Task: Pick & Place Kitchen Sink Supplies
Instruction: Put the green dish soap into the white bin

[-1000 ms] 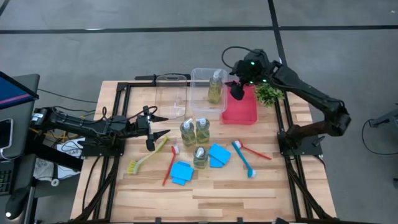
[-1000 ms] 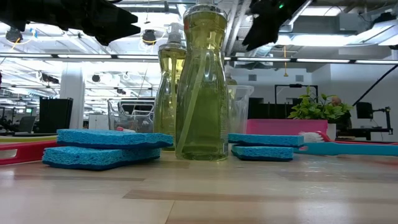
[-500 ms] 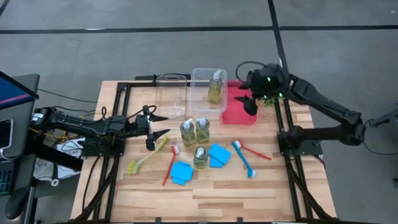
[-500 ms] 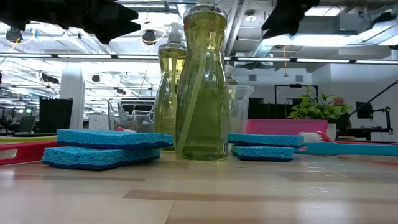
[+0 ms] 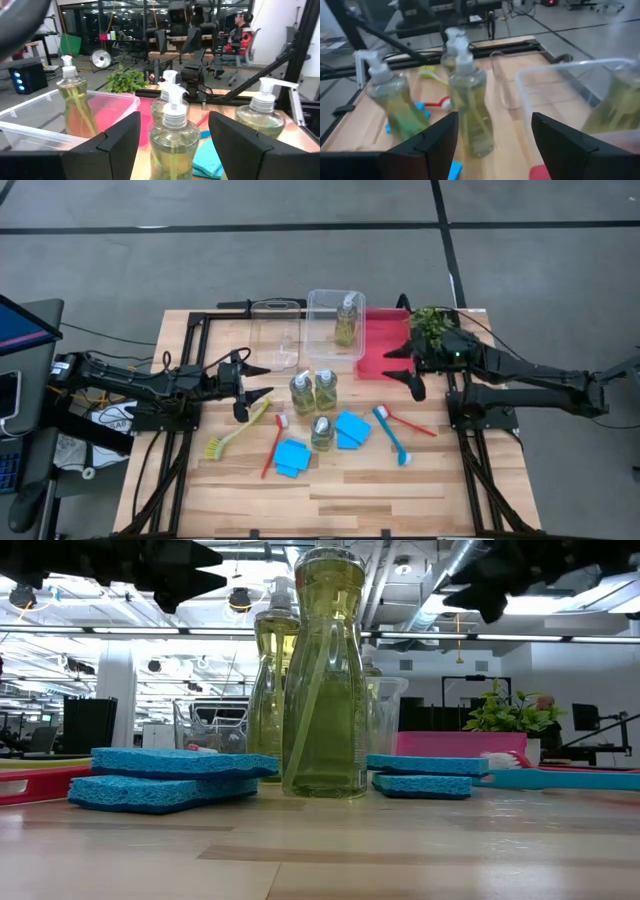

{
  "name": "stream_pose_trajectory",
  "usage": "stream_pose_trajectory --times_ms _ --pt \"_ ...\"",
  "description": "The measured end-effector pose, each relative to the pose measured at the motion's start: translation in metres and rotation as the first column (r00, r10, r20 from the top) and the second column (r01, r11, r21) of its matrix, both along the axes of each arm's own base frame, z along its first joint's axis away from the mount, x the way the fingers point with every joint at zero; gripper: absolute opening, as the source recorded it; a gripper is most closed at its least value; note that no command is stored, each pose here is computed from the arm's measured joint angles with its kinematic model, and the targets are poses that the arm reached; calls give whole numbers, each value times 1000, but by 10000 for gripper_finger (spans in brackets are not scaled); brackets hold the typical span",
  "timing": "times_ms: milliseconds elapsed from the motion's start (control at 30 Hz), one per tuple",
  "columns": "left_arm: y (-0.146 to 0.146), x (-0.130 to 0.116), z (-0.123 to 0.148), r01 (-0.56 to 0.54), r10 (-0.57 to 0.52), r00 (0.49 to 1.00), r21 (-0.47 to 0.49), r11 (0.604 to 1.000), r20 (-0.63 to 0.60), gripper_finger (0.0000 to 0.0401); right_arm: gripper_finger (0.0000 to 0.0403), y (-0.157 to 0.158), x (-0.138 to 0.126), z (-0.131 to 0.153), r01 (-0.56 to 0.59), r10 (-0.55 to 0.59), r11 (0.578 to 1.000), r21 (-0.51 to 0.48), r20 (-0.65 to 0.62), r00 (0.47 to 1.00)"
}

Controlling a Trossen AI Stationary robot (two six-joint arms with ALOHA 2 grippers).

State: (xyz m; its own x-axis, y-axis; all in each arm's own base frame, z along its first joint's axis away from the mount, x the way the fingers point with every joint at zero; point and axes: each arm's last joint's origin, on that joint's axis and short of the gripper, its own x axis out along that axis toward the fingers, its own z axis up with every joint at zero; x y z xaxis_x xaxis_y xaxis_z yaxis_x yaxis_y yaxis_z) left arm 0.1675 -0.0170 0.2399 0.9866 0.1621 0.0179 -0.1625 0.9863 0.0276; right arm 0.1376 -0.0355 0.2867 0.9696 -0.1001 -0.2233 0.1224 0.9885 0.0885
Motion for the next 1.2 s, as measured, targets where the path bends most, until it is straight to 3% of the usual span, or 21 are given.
stream_pose_trajectory --times_ms 267,500,667,867,1200 --pt "-3 17 -11 11 -12 1000 -5 1000 -29 237 244 9 1 -17 -62 62 998 8 -10 998" --pt "-4 40 -19 1 -1 1000 64 998 8 237 244 12 2 -15 -87 87 996 1 8 996" --pt "5 58 -23 -40 42 999 40 998 -34 237 244 14 3 -14 -99 99 995 -3 18 995" --pt "10 79 -24 6 -4 998 33 999 -63 237 244 14 3 -14 -100 100 995 -1 17 995" --pt "17 97 -17 -22 23 999 32 999 -47 237 244 14 2 -17 -94 94 995 33 -12 995"
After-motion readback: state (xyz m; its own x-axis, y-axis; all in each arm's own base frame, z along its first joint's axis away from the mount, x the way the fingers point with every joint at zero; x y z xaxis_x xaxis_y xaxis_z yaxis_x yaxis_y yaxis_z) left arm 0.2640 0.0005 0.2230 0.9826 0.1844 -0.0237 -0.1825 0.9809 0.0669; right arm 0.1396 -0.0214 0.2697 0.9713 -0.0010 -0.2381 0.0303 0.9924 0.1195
